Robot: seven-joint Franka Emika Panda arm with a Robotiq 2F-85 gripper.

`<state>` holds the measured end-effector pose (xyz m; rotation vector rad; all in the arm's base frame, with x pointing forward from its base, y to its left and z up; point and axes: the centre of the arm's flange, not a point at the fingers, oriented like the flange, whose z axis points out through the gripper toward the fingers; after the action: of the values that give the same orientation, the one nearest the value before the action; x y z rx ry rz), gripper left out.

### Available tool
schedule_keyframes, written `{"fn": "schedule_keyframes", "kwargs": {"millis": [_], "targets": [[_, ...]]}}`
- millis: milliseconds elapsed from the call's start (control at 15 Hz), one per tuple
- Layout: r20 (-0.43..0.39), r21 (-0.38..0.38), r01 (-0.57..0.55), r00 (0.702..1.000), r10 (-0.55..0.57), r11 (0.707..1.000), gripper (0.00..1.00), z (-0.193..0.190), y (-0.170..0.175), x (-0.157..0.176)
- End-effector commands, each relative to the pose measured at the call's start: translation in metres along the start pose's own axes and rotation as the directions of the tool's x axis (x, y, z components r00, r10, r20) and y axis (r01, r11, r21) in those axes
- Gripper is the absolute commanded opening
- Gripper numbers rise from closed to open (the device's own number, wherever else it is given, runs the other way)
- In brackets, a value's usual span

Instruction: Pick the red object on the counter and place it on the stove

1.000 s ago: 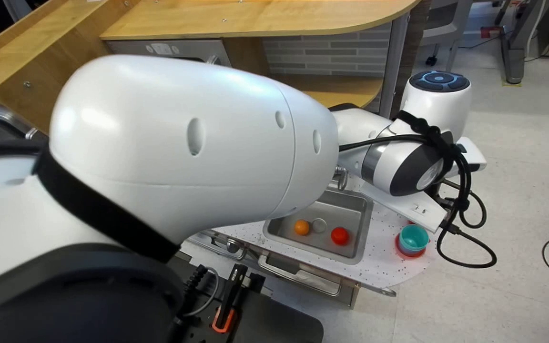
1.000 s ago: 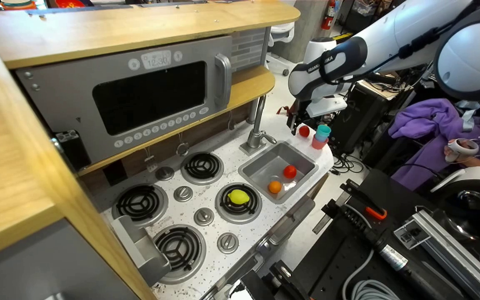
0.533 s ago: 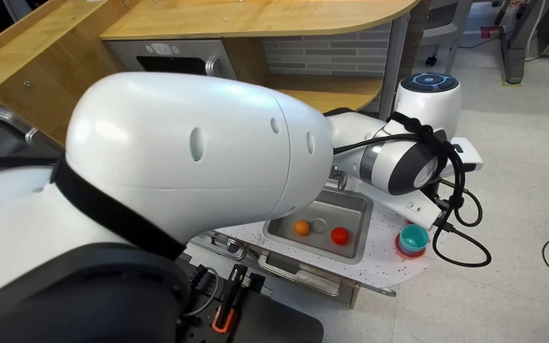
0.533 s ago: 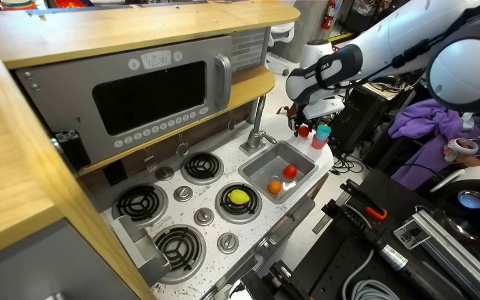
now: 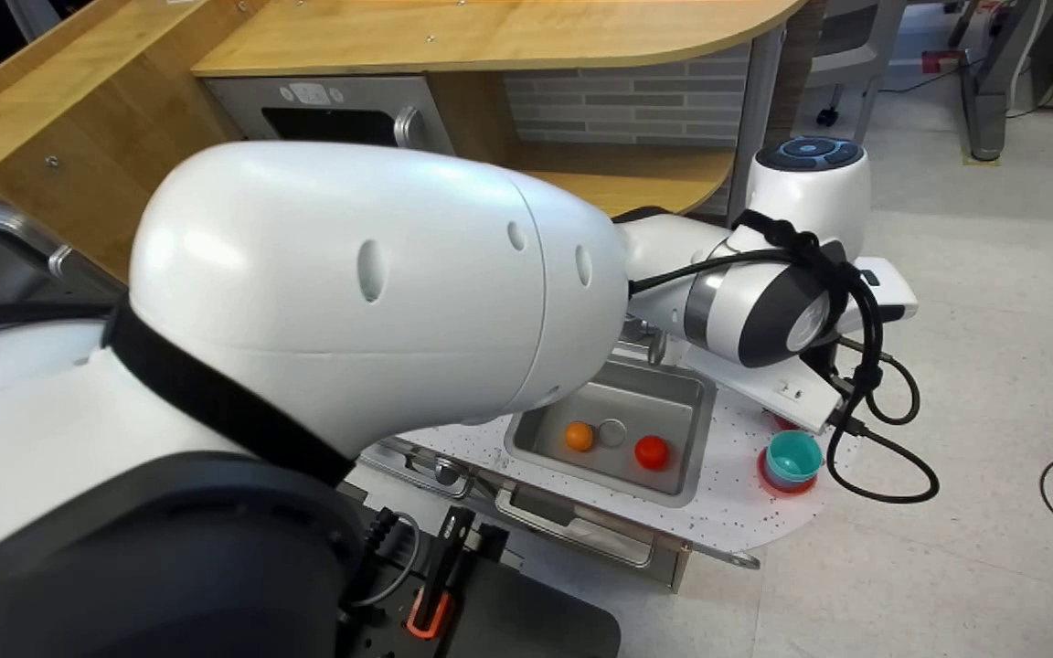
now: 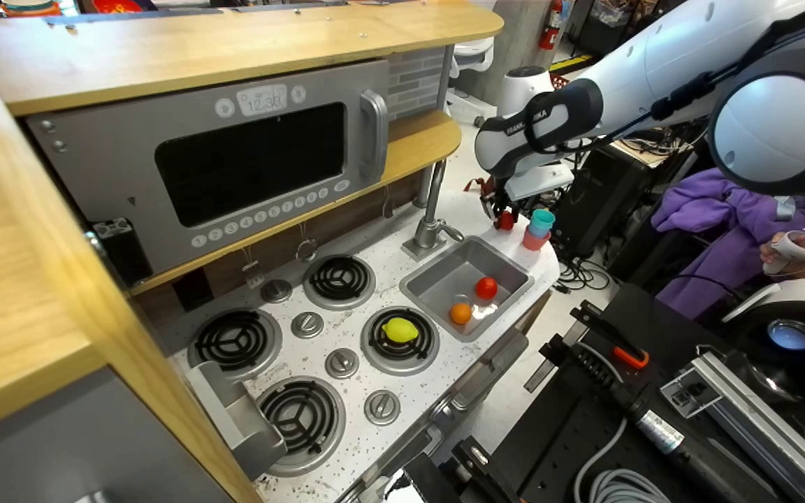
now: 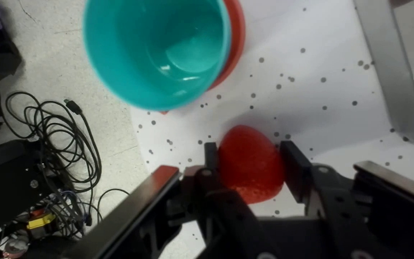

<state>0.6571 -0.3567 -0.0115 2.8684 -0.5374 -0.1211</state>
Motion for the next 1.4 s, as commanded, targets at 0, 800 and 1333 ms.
{"fn": "schedule_keyframes", "kwargs": {"millis": [0,800,1333], "targets": [[-0.011,-0.024,0.060,0.998,-0.060,0.998,0.21,-0.018,-0.020,-0.009],[-0.153,-0.074,0.011,0.988,-0.023,0.997,0.21,-0.106,0.048,-0.062],[-0.203,0.077,0.250,0.952,-0.230,0.965,0.21,-0.158,0.028,-0.114]]}}
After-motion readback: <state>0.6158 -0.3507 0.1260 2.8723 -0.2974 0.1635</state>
